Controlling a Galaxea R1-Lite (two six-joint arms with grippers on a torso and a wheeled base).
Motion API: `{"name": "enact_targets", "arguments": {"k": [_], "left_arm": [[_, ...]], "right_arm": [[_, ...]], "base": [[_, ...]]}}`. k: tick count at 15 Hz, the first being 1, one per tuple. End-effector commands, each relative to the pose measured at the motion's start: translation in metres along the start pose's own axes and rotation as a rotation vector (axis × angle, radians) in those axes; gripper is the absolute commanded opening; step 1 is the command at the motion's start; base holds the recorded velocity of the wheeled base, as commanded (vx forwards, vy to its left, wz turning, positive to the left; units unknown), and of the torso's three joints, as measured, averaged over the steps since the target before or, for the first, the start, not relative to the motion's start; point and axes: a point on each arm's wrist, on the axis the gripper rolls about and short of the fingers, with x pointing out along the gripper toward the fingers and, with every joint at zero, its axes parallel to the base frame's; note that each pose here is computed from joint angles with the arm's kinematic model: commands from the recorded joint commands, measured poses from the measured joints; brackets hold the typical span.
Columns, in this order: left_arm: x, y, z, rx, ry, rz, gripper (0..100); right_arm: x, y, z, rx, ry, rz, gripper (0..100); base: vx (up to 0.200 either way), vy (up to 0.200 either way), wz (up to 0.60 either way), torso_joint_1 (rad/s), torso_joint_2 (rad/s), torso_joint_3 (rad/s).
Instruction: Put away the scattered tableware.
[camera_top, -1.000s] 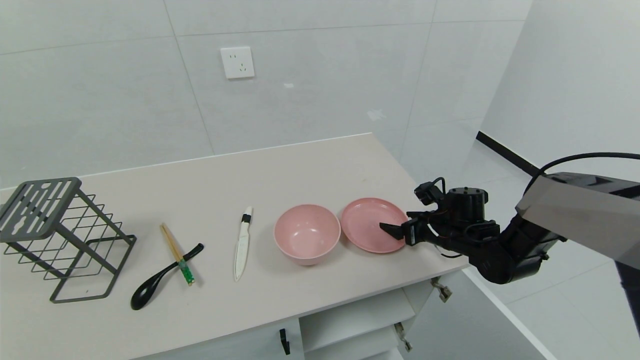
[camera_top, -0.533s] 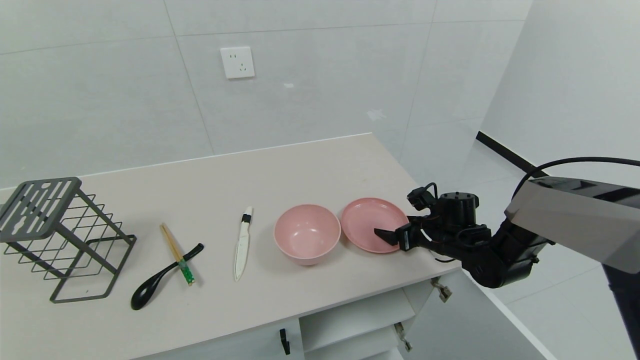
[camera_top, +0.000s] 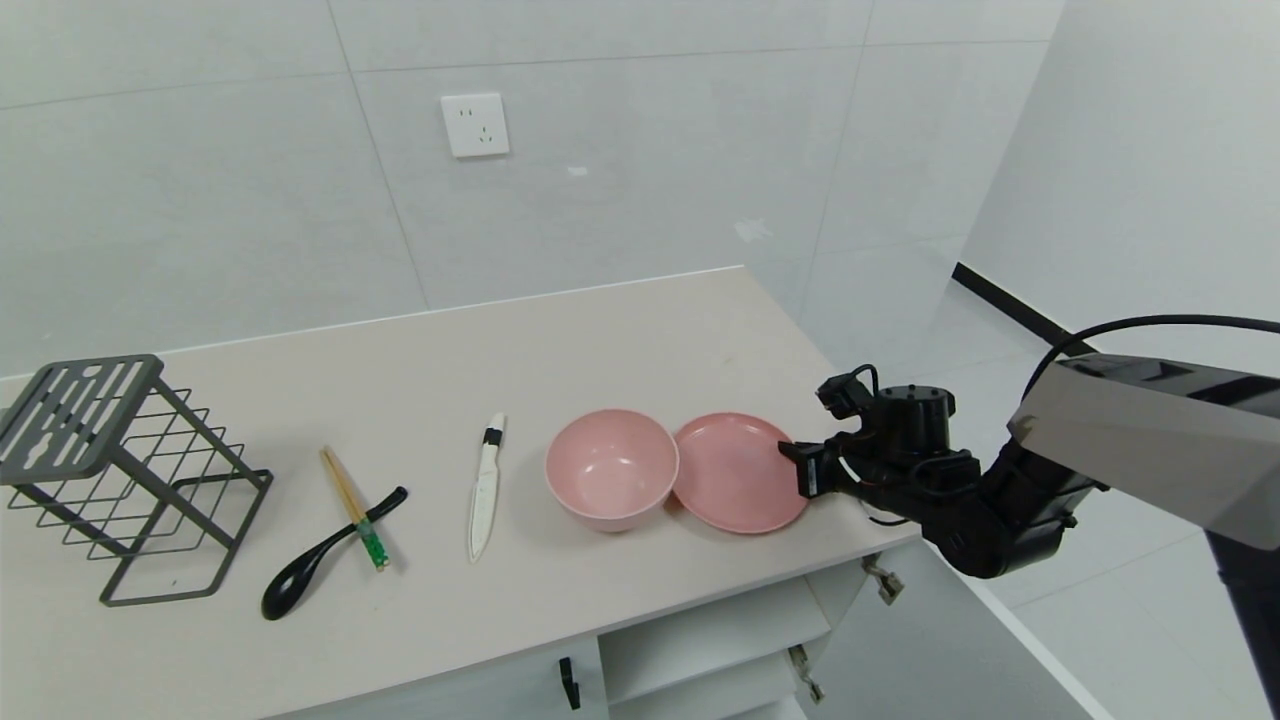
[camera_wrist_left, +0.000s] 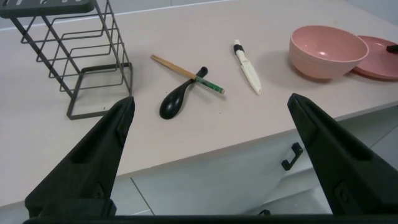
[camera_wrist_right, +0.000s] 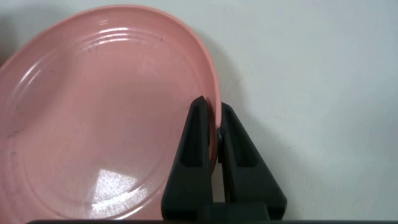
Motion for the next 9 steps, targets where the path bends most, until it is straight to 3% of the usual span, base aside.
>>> {"name": "enact_targets", "arguments": {"k": [1, 5, 7, 9], "left_arm": [[0.0, 0.0, 0.0, 0.0, 0.001, 0.0, 100], [0.0, 0.0, 0.0, -0.006, 0.0, 0.001, 100], [0.0, 0.0, 0.0, -0.015, -0.002, 0.002, 100], [0.0, 0.0, 0.0, -0.015, -0.002, 0.0, 100]], "right_arm": [[-0.001, -0.001, 0.002, -0.001, -0.005, -0.008, 0], [-0.019, 0.004, 0.031, -0.026, -0.105, -0.025, 0], [-0.067, 0.016, 0.061, -0.071, -0.22, -0.033, 0], [-0.097, 0.021, 0.068, -0.128, -0.29, -0.043, 0]], "base": [[0.0, 0.0, 0.0, 0.0, 0.0, 0.0], [0.0, 0.0, 0.0, 0.0, 0.0, 0.0], [0.0, 0.0, 0.0, 0.0, 0.0, 0.0], [0.0, 0.0, 0.0, 0.0, 0.0, 0.0]]}}
